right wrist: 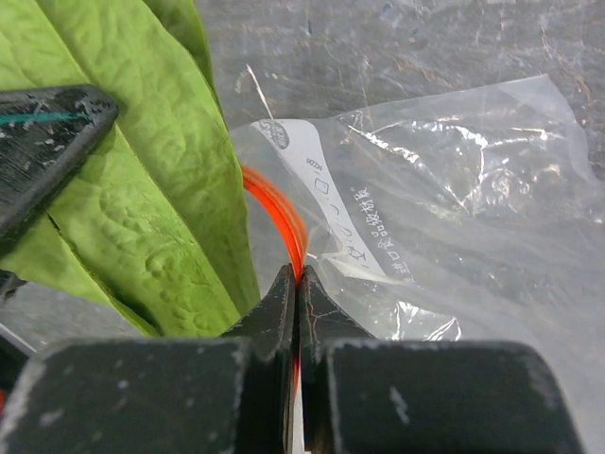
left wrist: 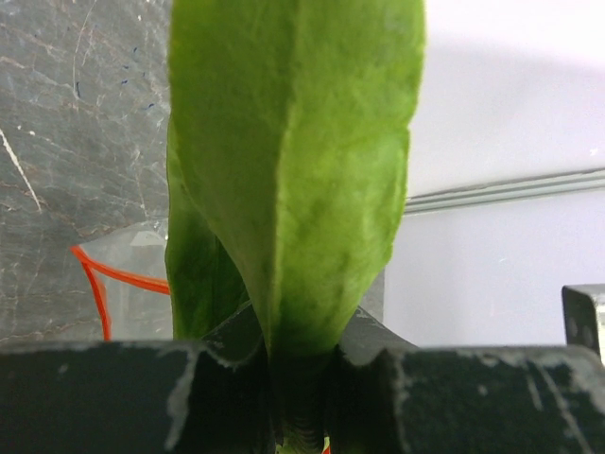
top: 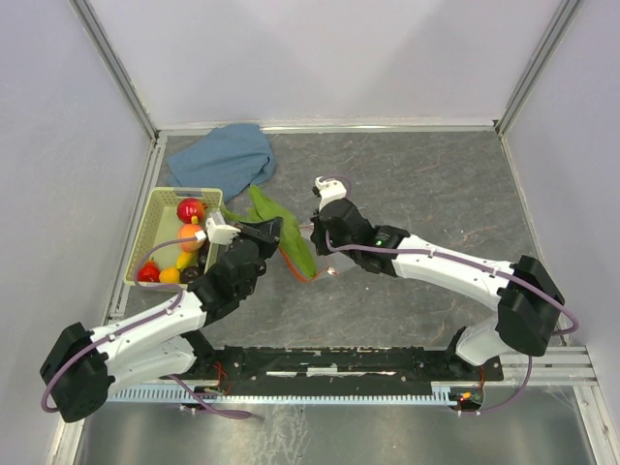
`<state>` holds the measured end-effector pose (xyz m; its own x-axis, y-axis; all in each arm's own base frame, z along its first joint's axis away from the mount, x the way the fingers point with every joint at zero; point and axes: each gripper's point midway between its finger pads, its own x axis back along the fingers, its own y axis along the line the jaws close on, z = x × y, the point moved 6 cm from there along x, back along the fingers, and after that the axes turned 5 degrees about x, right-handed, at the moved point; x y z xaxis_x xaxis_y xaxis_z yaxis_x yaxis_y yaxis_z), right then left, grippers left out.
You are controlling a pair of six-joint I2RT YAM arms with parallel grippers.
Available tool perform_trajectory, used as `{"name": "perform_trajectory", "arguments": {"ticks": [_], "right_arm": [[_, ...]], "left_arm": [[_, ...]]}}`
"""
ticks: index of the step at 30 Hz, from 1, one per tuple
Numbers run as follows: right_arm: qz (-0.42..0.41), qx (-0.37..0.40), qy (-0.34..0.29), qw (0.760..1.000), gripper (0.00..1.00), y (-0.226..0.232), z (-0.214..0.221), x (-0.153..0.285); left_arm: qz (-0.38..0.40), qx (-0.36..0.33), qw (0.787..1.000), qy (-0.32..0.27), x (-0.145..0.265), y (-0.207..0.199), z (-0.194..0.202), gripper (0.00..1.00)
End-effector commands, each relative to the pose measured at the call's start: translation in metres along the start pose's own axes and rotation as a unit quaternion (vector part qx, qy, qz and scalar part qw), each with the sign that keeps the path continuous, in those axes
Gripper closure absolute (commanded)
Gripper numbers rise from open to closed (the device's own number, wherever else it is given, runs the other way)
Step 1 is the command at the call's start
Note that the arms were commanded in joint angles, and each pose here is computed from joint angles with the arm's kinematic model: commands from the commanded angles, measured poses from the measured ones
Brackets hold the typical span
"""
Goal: Place the food in the zip-top bag and seal the zipper
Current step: Place the fake vegetable in the zipper food storage bag.
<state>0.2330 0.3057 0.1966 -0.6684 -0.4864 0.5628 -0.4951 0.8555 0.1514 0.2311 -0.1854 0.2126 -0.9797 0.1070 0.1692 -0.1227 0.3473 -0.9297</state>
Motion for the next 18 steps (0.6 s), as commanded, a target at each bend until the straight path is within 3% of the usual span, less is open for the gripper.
{"name": "perform_trajectory", "arguments": {"ticks": [1, 11, 18], "right_arm": [[-0.051, -0.074, -0.097, 0.991, 0.98, 0.016, -0.046, 0.02], [-0.096, -0.134, -0.125, 0.978, 0.98, 0.028, -0.064, 0.035], [-0.11, -0.16, -0.143, 0.971, 0.98, 0.031, -0.073, 0.037]], "left_arm": [[0.048, 0.06, 0.995, -0.056, 0.005, -0.034, -0.024, 0.97], [0.111, 0.044, 0.986, -0.117, 0.015, -0.054, -0.049, 0.97], [0.104, 0.007, 0.991, -0.087, 0.009, -0.042, -0.03, 0.97]]}}
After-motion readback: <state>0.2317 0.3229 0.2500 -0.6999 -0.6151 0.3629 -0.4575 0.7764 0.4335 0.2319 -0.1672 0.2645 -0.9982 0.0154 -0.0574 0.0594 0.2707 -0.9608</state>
